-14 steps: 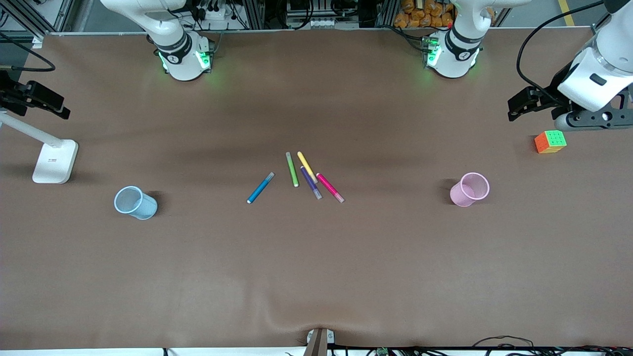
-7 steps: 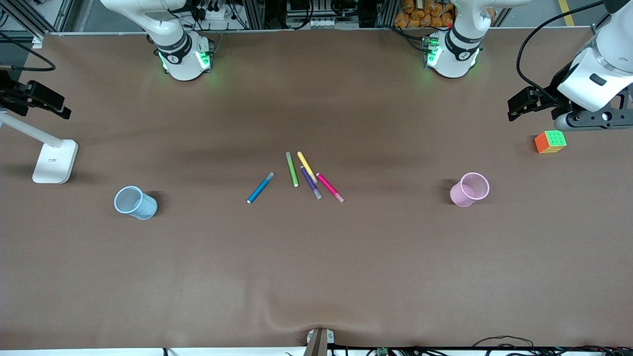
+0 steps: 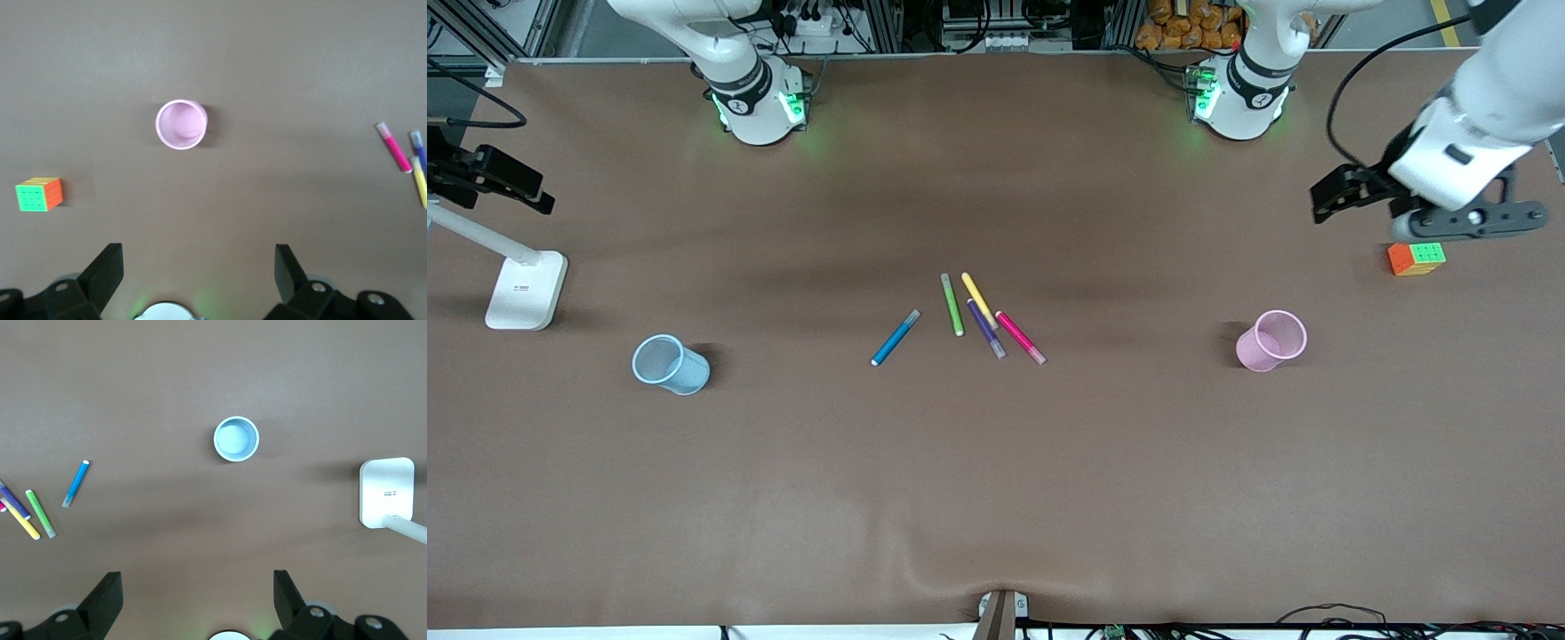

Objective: Place pink and blue markers in matching cups
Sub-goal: 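Move the left gripper over the pink marker in the cluster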

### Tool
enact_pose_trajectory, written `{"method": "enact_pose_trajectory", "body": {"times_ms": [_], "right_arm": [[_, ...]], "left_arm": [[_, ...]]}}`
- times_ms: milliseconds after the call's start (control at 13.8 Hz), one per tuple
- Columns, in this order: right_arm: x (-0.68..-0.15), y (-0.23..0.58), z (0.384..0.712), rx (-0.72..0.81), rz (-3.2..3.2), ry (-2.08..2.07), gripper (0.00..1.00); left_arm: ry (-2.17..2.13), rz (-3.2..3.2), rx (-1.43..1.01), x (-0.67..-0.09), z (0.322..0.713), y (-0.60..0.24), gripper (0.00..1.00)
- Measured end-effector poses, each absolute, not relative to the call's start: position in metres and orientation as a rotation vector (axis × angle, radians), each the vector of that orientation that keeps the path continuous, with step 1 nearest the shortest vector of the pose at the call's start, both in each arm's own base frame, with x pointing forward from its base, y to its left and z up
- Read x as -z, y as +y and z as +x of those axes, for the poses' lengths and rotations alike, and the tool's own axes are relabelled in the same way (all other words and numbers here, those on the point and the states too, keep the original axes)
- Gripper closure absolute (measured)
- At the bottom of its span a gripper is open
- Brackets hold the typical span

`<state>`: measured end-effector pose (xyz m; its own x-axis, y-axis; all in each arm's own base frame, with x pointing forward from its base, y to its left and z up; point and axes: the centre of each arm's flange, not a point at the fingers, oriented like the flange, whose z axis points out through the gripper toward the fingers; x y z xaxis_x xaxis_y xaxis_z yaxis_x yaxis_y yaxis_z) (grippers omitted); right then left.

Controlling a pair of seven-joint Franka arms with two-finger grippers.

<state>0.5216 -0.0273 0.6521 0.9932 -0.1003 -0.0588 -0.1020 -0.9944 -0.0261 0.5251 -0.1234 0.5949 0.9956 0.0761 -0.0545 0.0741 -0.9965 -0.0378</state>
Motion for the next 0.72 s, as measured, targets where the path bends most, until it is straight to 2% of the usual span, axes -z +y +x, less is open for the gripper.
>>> {"method": "enact_pose_trajectory", "body": {"times_ms": [724], "right_arm": [[-0.651,-0.028,0.522,-0.094,-3.107,0.159,0.0]], "left_arm": [[-0.266,-3.121,-0.137,-0.517,0.539,-0.242,0.0]]}}
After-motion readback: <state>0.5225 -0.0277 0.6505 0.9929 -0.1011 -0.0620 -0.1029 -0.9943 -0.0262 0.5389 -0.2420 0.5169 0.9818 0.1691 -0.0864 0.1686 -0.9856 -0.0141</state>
